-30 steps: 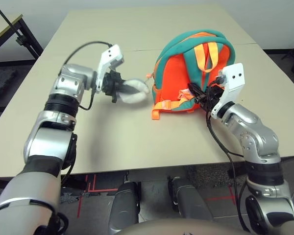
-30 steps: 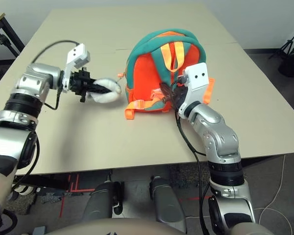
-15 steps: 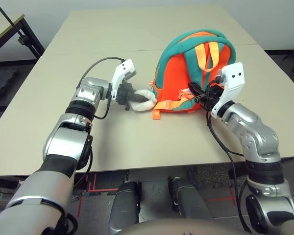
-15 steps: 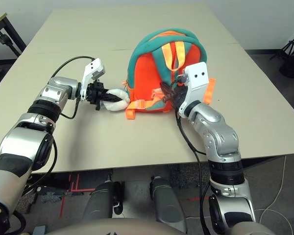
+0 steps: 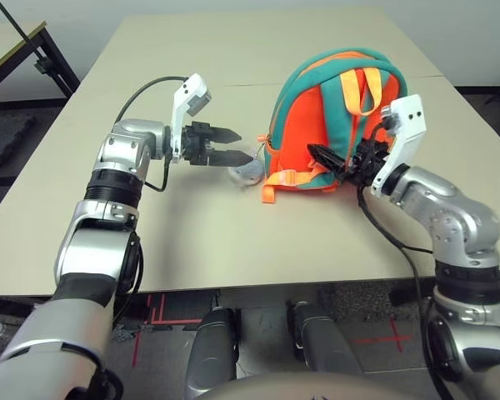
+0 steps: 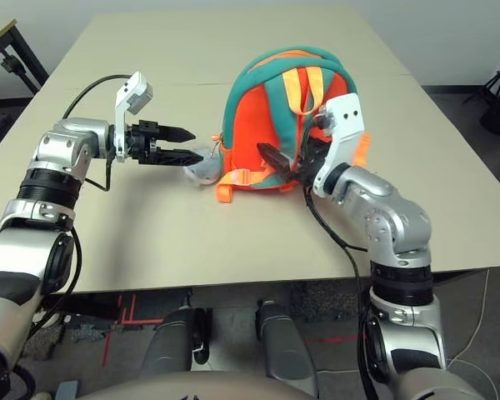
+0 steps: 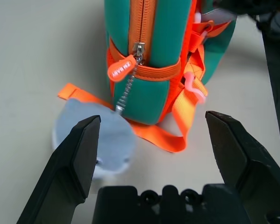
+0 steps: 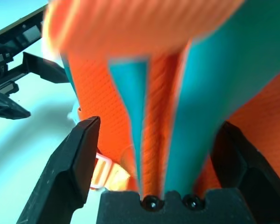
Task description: Put the pencil case into the backpack and zip it.
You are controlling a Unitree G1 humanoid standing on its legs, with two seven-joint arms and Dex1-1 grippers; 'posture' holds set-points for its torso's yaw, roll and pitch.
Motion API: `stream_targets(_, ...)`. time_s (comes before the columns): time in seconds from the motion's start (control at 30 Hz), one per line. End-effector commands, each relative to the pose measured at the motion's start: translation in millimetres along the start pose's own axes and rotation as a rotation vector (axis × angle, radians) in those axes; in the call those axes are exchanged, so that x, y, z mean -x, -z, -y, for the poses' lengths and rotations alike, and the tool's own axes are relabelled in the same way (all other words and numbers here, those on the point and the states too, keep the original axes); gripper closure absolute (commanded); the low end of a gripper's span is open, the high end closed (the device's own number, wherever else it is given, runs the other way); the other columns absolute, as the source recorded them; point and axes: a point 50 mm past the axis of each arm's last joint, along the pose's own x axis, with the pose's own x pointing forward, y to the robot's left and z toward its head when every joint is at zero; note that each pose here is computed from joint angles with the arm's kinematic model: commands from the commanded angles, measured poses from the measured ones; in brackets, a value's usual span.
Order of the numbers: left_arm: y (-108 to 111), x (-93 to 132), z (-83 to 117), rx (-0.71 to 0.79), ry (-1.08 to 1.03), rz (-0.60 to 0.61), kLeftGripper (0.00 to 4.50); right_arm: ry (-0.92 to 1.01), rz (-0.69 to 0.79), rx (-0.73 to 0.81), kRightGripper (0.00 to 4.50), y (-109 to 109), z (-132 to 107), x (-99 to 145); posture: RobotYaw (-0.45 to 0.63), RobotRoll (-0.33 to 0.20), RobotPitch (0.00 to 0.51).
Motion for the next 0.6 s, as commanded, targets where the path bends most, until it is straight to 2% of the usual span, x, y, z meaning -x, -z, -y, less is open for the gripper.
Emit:
stream_targets(0.03, -2, 6, 3, -0.001, -0.009, 0.011, 0.0, -0.046, -0.023, 0.002, 0.02, -12, 0, 15, -0.17, 0.0, 0.109)
stream_targets(0.27, -1, 11, 5, 0.011, -0.029, 0.024, 0.0, -0.058, -0.124, -0.015, 0.02, -20, 10, 46, -0.17, 0.0, 0.109)
stream_targets(0.43, 1, 19, 5, 0.036, -0.057, 0.061, 0.0, 0.028, -0.082, -0.073, 0.02, -25, 27, 65, -0.18, 0.0, 0.113)
stream_targets(0.6, 9, 26, 3, 0.086, -0.13, 0.119, 0.0, 0.24, -0.006, -0.123, 0.02, -10, 56, 80, -0.18, 0.0, 0.117)
